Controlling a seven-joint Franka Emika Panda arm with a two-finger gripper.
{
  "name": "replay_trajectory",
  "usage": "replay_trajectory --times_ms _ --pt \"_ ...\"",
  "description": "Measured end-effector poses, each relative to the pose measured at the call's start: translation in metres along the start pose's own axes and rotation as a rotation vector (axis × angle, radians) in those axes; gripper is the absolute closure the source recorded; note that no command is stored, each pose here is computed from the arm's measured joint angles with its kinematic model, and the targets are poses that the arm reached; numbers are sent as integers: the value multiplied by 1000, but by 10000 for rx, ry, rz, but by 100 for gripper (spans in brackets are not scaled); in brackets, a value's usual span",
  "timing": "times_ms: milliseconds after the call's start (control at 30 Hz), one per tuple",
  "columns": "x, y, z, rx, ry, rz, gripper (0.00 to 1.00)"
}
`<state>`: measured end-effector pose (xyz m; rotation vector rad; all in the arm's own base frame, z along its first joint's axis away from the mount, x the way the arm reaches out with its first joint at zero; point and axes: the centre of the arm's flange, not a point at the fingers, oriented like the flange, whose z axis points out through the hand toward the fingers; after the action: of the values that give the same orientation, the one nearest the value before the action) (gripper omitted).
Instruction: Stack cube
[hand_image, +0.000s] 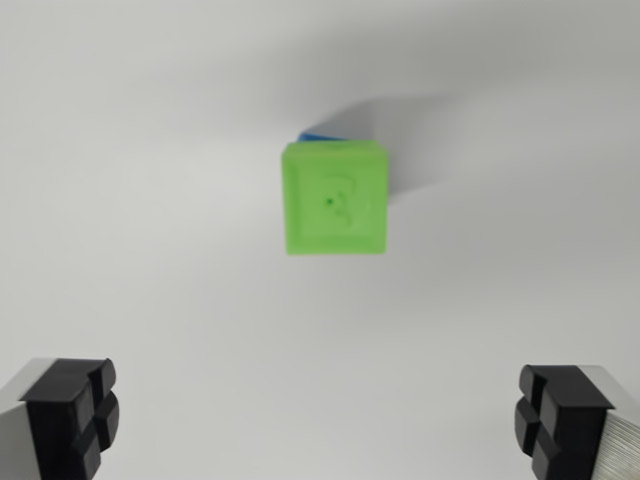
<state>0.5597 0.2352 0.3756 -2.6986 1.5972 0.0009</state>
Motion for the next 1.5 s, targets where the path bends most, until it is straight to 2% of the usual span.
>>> replay_trajectory --times_ms 267,433,500,633,833,900,1500 --pt "0 0 -30 -9 -6 -2 0" --pt "0 0 -47 -5 -10 -4 0" --pt "0 -1 -55 9 -12 -5 0" --pt "0 -1 -64 -9 -15 -4 0" --pt "0 -1 -78 -12 -18 -4 0" --pt "0 -1 -82 1 -17 -5 0" --pt "0 -1 -91 -13 -19 -5 0"
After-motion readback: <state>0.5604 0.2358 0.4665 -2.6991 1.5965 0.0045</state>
